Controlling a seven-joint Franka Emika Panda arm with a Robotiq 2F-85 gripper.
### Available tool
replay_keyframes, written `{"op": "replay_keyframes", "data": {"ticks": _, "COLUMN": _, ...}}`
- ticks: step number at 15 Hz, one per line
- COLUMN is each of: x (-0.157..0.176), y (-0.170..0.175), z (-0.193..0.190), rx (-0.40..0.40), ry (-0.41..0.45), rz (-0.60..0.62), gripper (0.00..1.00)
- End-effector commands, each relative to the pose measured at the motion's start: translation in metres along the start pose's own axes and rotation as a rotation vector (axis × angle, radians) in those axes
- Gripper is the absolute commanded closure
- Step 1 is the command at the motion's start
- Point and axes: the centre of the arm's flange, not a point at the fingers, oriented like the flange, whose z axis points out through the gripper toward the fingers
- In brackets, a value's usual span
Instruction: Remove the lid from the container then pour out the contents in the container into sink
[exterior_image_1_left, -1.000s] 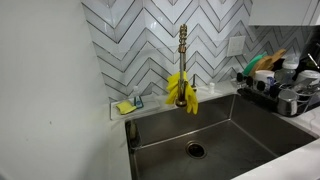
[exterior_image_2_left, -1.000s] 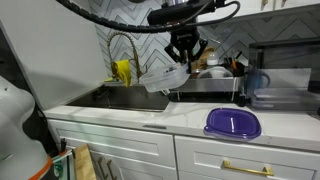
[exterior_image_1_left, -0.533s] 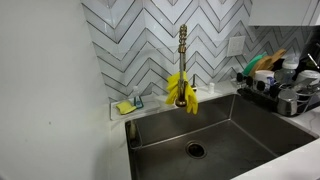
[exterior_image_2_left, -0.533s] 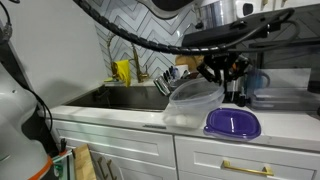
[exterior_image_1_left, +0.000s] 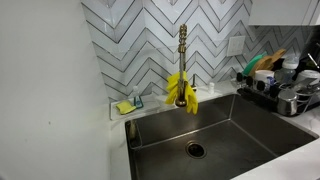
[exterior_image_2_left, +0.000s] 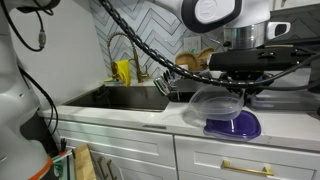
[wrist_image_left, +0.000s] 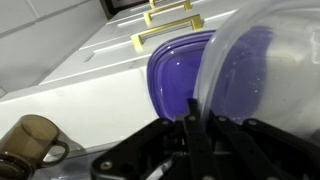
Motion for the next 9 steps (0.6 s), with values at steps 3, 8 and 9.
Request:
{"op": "replay_keyframes", "data": {"ticks": 3, "x": 0.03, "y": 0.027, "z": 0.023, "rx": 0.019, "ry": 0.031, "rz": -0.102, "gripper": 0.99}}
{"op": "replay_keyframes", "data": {"ticks": 8, "x": 0.043, "y": 0.027, "z": 0.044, "rx": 0.028, "ry": 0.022, "rz": -0.207, "gripper": 0.99}}
{"op": "replay_keyframes", "data": {"ticks": 9, "x": 0.043, "y": 0.028, "z": 0.048, "rx": 0.042, "ry": 0.011, "rz": -0.226, "gripper": 0.99}}
